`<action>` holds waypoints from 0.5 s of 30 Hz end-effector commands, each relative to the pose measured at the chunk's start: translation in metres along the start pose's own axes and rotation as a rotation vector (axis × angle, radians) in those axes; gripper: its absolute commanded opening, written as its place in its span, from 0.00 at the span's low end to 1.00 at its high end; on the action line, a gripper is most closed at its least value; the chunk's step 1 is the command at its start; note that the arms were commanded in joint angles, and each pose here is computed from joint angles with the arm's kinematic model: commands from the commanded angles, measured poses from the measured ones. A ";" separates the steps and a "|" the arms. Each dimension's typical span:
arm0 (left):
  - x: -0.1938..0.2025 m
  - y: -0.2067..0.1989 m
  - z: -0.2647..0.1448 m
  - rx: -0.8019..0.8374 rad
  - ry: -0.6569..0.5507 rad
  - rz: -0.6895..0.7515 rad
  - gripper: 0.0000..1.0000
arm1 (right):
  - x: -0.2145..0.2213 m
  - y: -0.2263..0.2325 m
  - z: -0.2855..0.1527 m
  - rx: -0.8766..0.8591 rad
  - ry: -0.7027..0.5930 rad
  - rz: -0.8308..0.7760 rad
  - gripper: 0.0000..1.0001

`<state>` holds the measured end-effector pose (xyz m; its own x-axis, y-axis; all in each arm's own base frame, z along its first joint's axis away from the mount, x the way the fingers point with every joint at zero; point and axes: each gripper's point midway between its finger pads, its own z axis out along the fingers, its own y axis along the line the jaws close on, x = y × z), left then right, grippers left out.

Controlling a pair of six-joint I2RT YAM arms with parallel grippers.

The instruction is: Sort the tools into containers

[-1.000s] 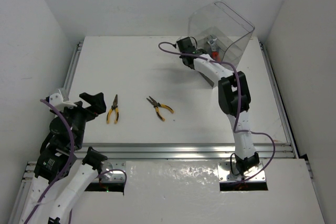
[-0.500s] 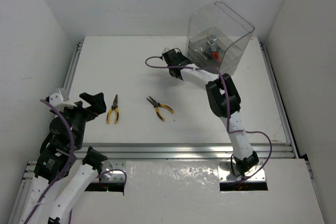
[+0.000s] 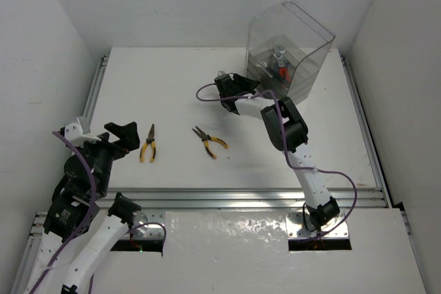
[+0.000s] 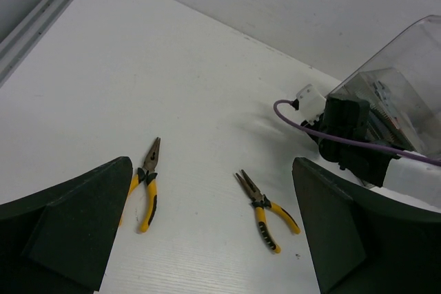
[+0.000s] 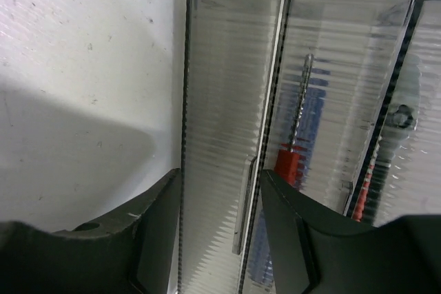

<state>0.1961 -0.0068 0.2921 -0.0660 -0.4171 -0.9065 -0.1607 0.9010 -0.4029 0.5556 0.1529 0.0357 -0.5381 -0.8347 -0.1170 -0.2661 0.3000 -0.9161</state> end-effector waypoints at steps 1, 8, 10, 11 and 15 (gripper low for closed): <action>-0.009 -0.007 -0.001 0.038 -0.036 -0.008 1.00 | 0.004 -0.019 0.003 0.114 0.028 -0.003 0.50; -0.010 -0.008 -0.003 0.046 -0.041 -0.011 1.00 | 0.005 -0.020 0.004 0.140 0.027 0.011 0.41; -0.009 -0.008 -0.003 0.048 -0.040 -0.013 1.00 | 0.006 -0.020 0.006 0.150 0.035 0.006 0.35; -0.009 -0.008 -0.004 0.048 -0.040 -0.013 1.00 | 0.005 -0.022 0.006 0.160 0.032 0.017 0.33; -0.010 -0.009 -0.005 0.054 -0.043 -0.015 1.00 | 0.006 -0.020 0.010 0.163 0.035 0.013 0.29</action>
<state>0.1928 -0.0089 0.2962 -0.0532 -0.4241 -0.9040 -0.1358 0.9000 -0.4142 0.5596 0.1460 0.0443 -0.5425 -0.8353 -0.0892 -0.1866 0.2233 -0.9567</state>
